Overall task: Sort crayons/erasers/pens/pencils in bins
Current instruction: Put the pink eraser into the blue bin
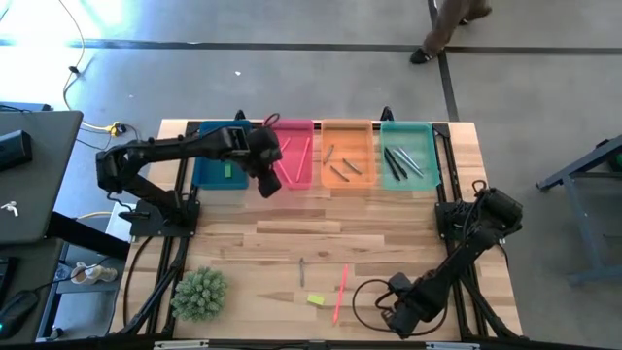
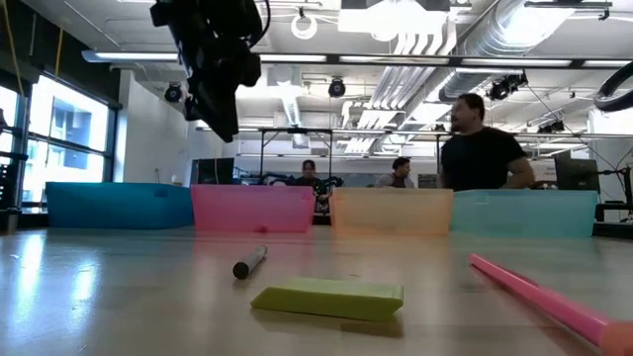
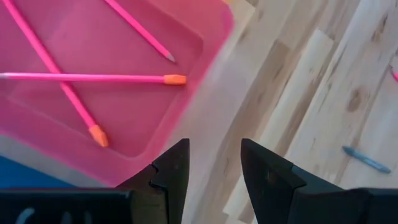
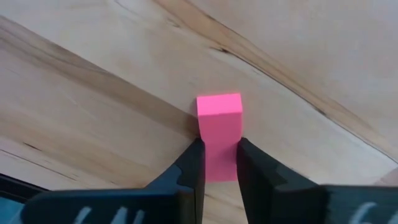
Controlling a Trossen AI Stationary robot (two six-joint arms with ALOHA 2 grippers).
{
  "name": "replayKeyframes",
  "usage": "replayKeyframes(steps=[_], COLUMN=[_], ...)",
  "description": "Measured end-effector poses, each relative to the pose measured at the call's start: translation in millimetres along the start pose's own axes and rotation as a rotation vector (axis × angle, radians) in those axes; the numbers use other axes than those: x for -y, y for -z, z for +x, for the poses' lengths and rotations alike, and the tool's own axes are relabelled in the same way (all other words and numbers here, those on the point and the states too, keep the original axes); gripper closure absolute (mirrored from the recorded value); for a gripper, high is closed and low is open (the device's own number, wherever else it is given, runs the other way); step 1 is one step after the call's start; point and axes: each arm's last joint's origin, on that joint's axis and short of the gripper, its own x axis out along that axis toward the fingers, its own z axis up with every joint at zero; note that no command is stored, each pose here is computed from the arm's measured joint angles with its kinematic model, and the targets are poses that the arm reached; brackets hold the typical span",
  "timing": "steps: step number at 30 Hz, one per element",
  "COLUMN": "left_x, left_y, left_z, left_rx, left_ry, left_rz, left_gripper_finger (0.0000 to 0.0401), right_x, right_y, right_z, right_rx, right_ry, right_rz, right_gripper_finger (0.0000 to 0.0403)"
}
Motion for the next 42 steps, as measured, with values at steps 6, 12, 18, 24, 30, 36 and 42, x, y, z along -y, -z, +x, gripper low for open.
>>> replayKeyframes(steps=[6,12,18,24,30,36,42], left_x=[-15.7,-23.8,-28.7,-29.2,-29.5,-31.4,-45.2], left_y=[-3.0,-4.2,-4.8,-4.9,-5.0,-5.0,1.7], left_z=[-2.4,-3.8,-4.6,-4.7,-4.7,-5.0,-7.7], left_rx=[0.01,0.015,0.018,0.018,0.02,0.02,-0.051], left_ry=[-0.008,-0.018,-0.026,-0.031,-0.044,-0.057,-0.08], left_rz=[0.002,0.033,0.065,0.097,0.084,0.058,-0.015], left_gripper_finger=[0.027,0.027,0.027,0.027,0.0268,0.0246,0.0219], right_x=[-2.9,-9.3,-21.1,-29.4,-36.7,-37.2,-32.1], right_y=[-8.0,-14.7,-24.3,-46.8,-76.5,-106.6,-135.5], right_z=[-4.0,-11.9,-18.7,-23.6,-29.8,-42.6,-69.2], right_rx=[-0.021,0.026,0.047,0.082,0.131,0.198,0.356], right_ry=[-0.009,-0.098,-0.213,-0.266,-0.314,-0.342,-0.399], right_rz=[-0.002,0.016,0.042,0.104,0.122,0.119,0.129], right_gripper_finger=[0.0347,0.0348,0.0348,0.0348,0.0348,0.0348,0.0348])
